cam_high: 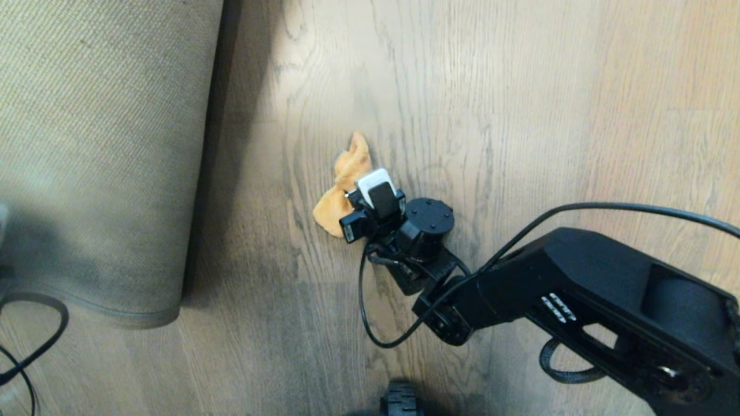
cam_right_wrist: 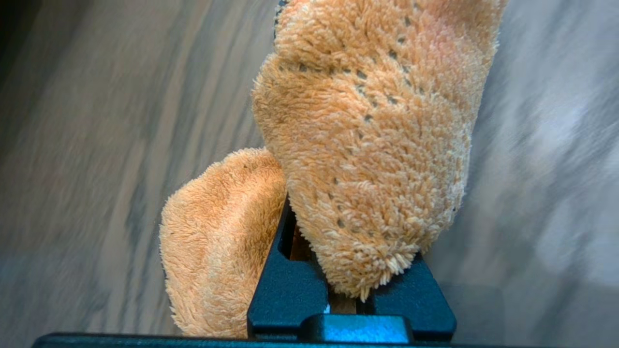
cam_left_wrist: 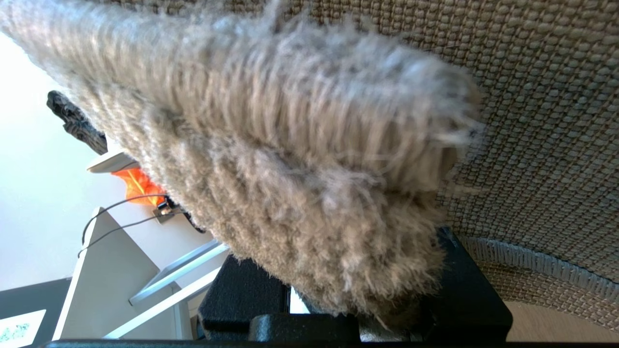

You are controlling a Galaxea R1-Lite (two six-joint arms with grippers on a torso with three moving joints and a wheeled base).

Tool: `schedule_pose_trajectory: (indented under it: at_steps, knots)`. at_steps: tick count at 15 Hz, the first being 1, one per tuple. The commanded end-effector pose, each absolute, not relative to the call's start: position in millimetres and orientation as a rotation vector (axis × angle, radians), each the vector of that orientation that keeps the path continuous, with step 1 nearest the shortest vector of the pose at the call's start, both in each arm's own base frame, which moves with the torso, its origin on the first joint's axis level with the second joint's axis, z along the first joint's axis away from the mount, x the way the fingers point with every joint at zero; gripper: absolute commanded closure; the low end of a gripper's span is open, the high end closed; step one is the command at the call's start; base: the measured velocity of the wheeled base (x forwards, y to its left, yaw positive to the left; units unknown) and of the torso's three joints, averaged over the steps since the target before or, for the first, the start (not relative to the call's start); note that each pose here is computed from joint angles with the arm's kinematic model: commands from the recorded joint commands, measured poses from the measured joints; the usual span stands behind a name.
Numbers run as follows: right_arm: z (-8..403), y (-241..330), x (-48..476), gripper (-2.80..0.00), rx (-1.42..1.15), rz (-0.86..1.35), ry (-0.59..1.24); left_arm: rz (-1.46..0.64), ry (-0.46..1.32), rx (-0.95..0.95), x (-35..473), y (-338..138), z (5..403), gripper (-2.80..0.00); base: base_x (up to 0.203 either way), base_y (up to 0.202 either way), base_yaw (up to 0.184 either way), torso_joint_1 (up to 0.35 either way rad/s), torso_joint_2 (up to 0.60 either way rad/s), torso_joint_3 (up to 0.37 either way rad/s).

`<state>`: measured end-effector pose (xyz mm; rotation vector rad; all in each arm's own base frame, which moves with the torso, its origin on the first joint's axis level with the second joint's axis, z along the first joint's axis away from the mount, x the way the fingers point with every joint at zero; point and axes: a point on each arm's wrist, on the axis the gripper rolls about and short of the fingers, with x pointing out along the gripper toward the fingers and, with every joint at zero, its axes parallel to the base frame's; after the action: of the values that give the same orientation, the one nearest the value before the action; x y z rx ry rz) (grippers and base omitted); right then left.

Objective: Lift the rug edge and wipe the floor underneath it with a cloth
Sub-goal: Wipe the floor under the carpet with a rag

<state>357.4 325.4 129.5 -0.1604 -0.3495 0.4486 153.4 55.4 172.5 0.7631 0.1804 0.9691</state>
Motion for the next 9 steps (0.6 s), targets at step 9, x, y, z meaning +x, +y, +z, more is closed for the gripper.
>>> schedule_pose_trajectory:
  at_steps: [9]
  knots:
    - [176, 268, 387, 0.00, -0.147, 0.301, -0.415, 0.991, 0.138, 0.755, 152, 55, 177, 0.00, 0.000, 0.000, 0.000, 0.000, 0.00, 0.000]
